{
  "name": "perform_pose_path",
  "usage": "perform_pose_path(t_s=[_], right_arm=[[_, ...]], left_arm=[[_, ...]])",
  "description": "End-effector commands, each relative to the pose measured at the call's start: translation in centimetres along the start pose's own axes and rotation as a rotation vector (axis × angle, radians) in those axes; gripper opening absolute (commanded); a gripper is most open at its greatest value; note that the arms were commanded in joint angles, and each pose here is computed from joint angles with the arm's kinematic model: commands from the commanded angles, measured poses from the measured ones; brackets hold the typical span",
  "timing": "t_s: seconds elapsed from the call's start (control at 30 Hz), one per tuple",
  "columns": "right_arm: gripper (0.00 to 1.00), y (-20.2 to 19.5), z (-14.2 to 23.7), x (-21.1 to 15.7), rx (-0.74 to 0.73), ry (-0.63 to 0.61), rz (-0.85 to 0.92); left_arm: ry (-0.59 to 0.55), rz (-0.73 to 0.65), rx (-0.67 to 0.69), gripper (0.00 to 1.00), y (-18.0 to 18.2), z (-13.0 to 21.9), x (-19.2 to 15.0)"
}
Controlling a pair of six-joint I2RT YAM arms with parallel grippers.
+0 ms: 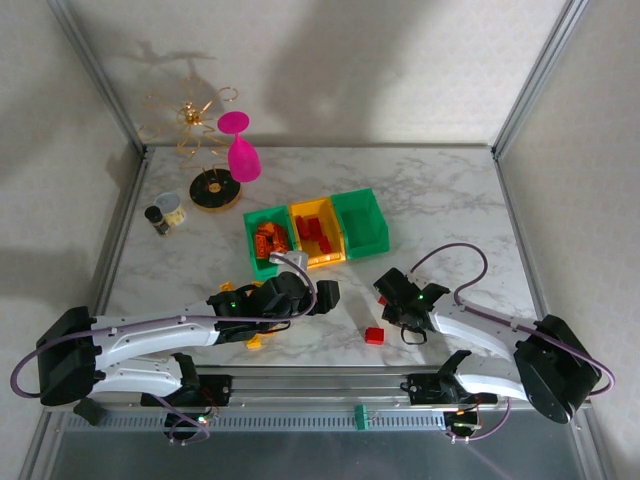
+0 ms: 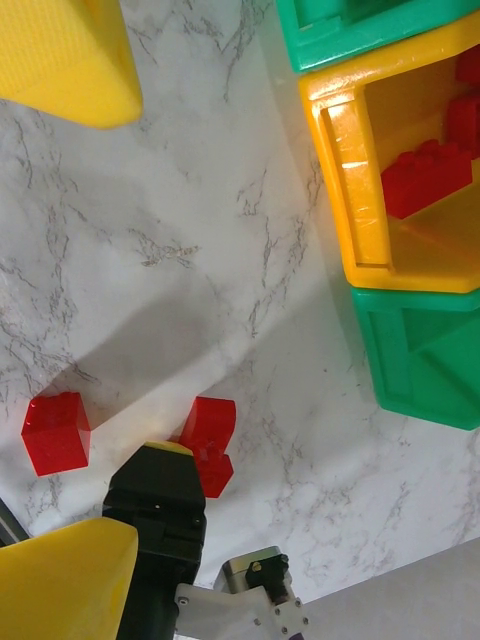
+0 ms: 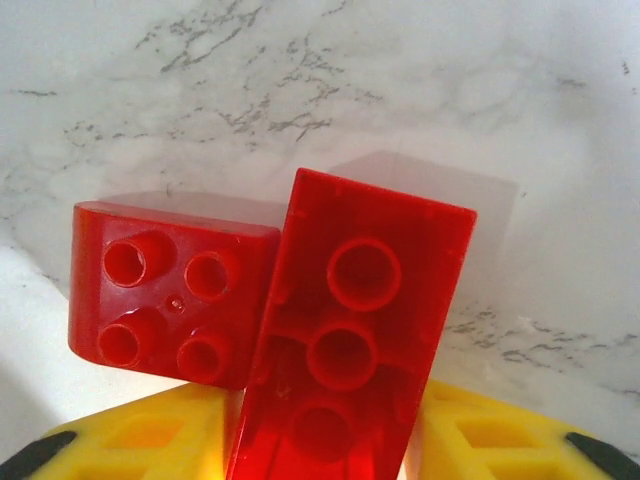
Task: Sort the legos into containers by color
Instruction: Pick up the lego from the bottom-right of the table, then place the lego in the container.
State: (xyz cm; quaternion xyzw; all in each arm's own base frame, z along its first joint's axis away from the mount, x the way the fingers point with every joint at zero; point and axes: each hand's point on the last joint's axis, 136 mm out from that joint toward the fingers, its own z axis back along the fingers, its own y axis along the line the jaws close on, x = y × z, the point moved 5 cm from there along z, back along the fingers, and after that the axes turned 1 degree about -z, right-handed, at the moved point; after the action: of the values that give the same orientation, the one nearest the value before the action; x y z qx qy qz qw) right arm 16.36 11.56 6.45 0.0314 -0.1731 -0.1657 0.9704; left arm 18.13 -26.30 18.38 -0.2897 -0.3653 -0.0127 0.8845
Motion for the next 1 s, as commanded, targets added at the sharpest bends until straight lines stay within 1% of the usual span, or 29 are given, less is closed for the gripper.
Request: perform_pose_path(t_s=[0.0,0.07,0.27,0.43,0.6,0.7,0.83,0.97], right_arm=[[0.38,-0.5,0.0,0.3,-0.02,-0.024,0.007],[0.35,-0.4,0.3,0.6,-0.022,-0.033,0.017],[0.32,0.2,2.5,2.5,-0.041,-0.101,0.05],[0.32,2.8,4.7,4.8,0.028,-0.17,0.114],[0.31,8.3,6.9,7.7,0.189,-0.234,0.222],[0.31,11.6,7.3,9.0,0.25,-0.254,0.289],[0.31,15.7,6.9,10.6,0.3,-0.275,0.355],[0.31,19.7,5.7,11.9,0.336,-0.273,0.419]], left_arm=[[-0.041,-0.006,-0.005,1.0,-0.7,0.5,0.9],[-0.044,-0.005,-0.004,1.0,-0.7,0.6,1.0],[-0.068,0.005,0.002,1.0,-0.6,1.0,1.6],[-0.107,0.025,0.017,1.0,-0.1,2.1,2.3],[-0.152,0.078,0.08,1.0,1.6,3.2,3.3],[-0.162,0.11,0.116,1.0,2.8,3.6,3.7],[-0.17,0.15,0.166,1.0,4.2,3.8,3.7],[-0.183,0.185,0.202,1.0,5.0,3.9,3.9]])
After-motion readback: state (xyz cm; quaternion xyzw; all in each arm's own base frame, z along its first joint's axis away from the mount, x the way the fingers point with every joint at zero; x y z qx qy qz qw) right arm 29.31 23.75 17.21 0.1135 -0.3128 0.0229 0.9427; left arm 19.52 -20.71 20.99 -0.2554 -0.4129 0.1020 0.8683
